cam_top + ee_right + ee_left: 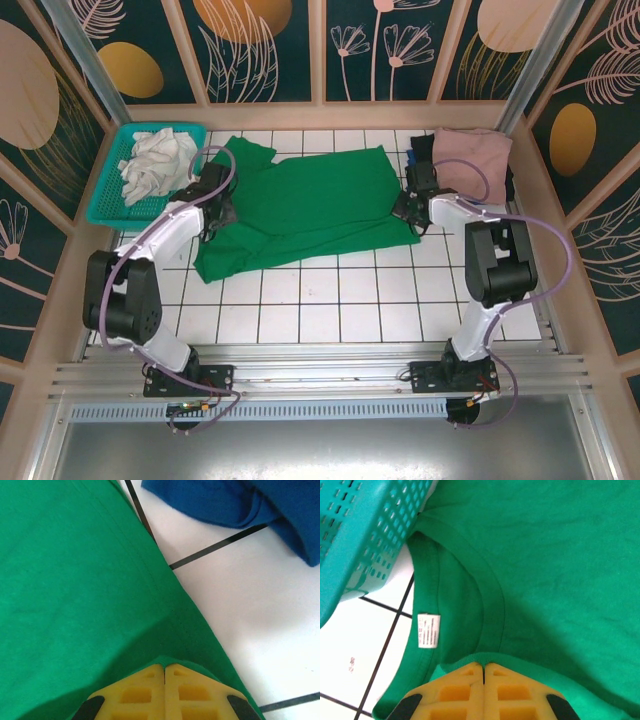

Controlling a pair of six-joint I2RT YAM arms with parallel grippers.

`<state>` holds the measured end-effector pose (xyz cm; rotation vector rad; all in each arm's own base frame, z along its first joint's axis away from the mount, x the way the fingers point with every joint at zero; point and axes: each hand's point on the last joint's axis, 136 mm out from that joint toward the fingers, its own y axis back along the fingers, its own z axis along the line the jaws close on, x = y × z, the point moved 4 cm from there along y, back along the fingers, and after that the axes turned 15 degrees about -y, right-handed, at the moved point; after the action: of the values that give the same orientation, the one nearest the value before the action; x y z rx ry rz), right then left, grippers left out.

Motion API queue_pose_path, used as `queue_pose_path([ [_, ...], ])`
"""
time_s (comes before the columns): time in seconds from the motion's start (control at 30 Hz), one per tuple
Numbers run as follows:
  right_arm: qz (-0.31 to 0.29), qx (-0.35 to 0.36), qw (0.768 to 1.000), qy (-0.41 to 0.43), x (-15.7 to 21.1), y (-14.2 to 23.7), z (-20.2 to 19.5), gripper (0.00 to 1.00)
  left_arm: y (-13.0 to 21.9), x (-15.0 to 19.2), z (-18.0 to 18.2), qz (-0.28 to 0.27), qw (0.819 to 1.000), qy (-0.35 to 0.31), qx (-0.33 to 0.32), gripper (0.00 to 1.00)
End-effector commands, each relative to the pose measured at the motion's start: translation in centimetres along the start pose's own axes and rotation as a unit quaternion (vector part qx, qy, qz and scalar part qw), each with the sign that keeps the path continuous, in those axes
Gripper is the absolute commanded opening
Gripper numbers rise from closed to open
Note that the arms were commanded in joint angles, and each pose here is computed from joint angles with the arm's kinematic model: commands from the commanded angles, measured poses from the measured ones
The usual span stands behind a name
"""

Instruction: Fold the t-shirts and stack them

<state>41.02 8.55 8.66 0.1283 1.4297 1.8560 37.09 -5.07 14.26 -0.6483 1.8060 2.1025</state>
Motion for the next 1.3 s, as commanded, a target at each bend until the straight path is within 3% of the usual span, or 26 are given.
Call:
queue_pose_path([
  [0.0,-0.009,-0.016,1.000,0.005,-1.1,0.3,0.9,0.00,-0.1,-1.3,0.3,-0.005,1.000,-0.008,-0.004,0.00],
  [0.47,-0.035,-0.035,0.999,-0.016,-2.3,1.1,0.2,0.00,-0.7,-3.4,1.2,-0.014,1.000,0.001,-0.015,0.00],
  [0.8,0.016,-0.046,0.999,-0.005,-1.5,-2.8,1.1,0.00,-4.2,-3.0,-0.3,0.025,1.000,-0.017,0.000,0.00],
  [0.87,0.018,-0.048,0.999,-0.003,-1.8,-2.9,1.4,0.01,-4.5,-3.2,-0.5,0.028,0.999,-0.020,0.001,0.13],
  [0.93,0.012,-0.047,0.999,-0.002,-2.1,-2.5,1.6,0.07,-4.3,-3.5,-0.5,0.027,0.999,-0.019,0.002,0.48],
  [0.97,0.006,-0.047,0.999,-0.001,-2.3,-2.1,1.6,0.08,-4.0,-3.6,-0.5,0.025,0.999,-0.019,0.003,0.58],
  [1.03,-0.008,-0.044,0.999,0.000,-2.6,-1.0,1.5,0.14,-3.1,-3.7,-0.3,0.019,1.000,-0.016,0.007,0.66],
  [1.17,-0.054,-0.018,0.998,0.008,-1.9,2.2,0.6,0.39,-0.9,-2.6,0.3,0.007,1.000,-0.009,0.018,0.78],
  [1.27,-0.025,-0.039,0.998,0.047,2.0,2.5,1.4,0.40,0.3,0.0,-0.3,0.008,0.998,0.001,0.069,0.82],
])
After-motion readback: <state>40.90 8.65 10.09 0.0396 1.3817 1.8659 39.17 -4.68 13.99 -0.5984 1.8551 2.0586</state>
